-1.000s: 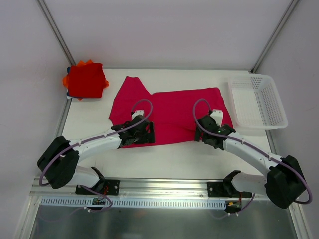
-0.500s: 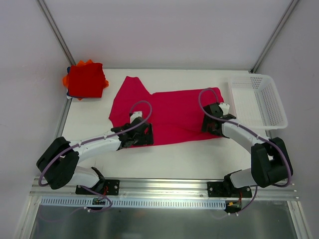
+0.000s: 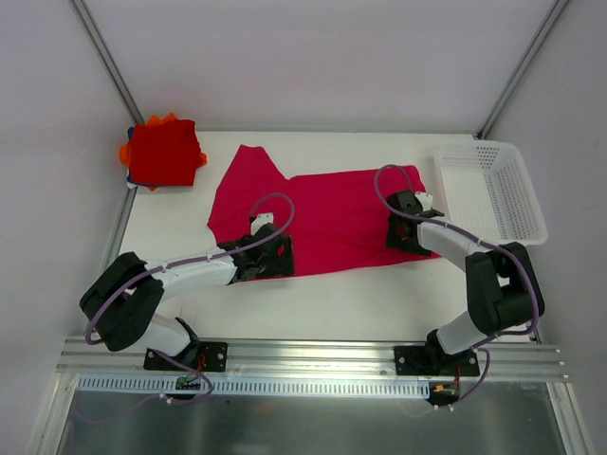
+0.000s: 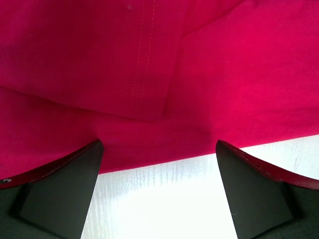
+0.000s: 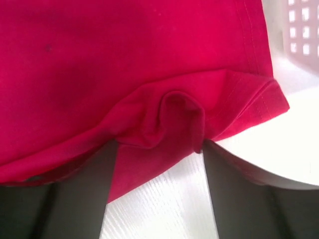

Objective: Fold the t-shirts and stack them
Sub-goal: Fold the tshirt

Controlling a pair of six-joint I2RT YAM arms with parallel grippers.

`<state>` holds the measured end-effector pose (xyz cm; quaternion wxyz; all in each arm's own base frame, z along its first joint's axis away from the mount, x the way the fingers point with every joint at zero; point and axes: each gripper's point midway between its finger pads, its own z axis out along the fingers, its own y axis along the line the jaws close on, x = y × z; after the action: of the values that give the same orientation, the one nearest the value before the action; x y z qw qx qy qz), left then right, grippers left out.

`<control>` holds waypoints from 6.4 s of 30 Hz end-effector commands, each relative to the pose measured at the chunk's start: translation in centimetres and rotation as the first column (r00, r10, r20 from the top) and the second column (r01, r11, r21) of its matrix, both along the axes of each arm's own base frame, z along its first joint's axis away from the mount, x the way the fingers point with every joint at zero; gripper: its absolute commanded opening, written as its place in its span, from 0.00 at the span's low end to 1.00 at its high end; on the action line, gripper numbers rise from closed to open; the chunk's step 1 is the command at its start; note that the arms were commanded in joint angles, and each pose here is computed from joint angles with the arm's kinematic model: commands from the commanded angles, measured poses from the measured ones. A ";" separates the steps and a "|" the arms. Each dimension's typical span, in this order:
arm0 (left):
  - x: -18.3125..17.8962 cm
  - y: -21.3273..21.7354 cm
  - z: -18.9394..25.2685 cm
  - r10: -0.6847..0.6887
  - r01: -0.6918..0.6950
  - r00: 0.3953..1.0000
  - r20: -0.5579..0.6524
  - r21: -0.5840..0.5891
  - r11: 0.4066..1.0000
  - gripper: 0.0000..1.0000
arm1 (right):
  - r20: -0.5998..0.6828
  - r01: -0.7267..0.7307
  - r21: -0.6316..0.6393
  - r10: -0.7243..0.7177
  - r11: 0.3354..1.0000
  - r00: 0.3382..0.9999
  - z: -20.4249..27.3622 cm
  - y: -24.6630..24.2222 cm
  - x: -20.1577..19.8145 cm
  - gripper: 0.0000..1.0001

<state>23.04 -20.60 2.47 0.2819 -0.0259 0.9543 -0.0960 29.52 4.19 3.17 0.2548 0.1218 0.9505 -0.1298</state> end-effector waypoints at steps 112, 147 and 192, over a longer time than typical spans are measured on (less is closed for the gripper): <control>-3.5 8.6 10.4 0.095 -0.078 0.947 0.308 -0.067 0.995 0.99 | 0.034 0.087 -0.010 -0.087 0.996 0.996 4.0 -5.6 12.1 0.34; 31.9 13.9 13.1 0.139 -0.125 0.933 0.332 -0.063 0.990 0.99 | 0.245 -0.334 0.551 0.234 0.765 0.941 10.3 12.1 14.2 0.99; 37.9 10.8 3.0 0.067 -0.076 0.997 -0.039 -0.662 0.746 0.92 | 0.369 -0.415 0.387 0.274 0.823 0.888 14.4 7.7 -6.7 1.00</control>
<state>61.44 -8.43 6.04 0.2751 -0.1613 0.8587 -0.4012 23.20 12.75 17.29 0.3694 0.0094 0.9119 0.1788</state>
